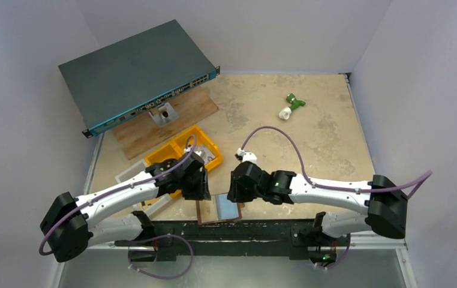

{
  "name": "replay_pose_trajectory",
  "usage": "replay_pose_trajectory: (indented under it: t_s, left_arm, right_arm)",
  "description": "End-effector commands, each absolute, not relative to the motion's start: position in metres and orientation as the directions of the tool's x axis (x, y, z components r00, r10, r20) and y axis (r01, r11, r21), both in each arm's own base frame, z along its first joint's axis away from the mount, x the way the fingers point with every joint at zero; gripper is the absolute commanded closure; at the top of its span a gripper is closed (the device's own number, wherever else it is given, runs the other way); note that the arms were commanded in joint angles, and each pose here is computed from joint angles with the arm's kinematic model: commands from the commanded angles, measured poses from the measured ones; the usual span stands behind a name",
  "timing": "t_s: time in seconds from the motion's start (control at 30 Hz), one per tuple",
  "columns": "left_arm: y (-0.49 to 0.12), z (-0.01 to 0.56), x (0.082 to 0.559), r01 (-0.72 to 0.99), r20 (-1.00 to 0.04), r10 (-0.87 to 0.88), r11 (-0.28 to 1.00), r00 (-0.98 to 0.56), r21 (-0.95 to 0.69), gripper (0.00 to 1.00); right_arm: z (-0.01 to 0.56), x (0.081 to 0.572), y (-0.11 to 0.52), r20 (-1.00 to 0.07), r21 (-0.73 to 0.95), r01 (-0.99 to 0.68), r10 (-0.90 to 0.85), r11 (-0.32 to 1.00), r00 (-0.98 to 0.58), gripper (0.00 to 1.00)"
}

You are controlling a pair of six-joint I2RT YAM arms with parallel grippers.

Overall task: Take the credit cards out of the card holder
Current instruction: Remove the credit card from the card holder.

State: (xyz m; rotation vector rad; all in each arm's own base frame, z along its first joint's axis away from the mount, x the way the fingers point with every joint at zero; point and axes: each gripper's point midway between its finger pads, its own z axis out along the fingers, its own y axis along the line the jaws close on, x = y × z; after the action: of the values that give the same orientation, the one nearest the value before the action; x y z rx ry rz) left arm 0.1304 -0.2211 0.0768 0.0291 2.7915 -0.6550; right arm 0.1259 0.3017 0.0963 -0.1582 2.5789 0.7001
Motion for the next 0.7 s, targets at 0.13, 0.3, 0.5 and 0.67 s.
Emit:
replay_pose_trajectory:
  t_s: [0.13,0.3,0.5,0.67]
  left_arm:
    - [-0.196,0.043,0.121,0.003,-0.227,-0.085,0.931,-0.97,-0.364,0.74]
    - [-0.201,0.036,0.122,-0.002,-0.225,-0.095,0.924,-0.97,-0.382,0.8]
    - [-0.198,0.028,0.122,-0.014,-0.212,-0.096,0.934,-0.972,-0.357,0.88]
    - [-0.194,0.024,0.121,-0.02,-0.21,-0.094,0.943,-0.973,-0.332,0.96]
  right_arm:
    - [0.1,0.119,0.369,-0.424,0.589,-0.289,-0.016,0.755,-0.906,0.75]
    - [0.084,0.117,0.381,-0.396,0.601,-0.289,-0.036,0.745,-0.917,0.77]
    - [0.07,0.108,0.392,-0.346,0.63,-0.283,-0.065,0.723,-0.936,0.78]
    - [0.057,0.107,0.39,-0.329,0.615,-0.269,-0.069,0.741,-0.942,0.78]
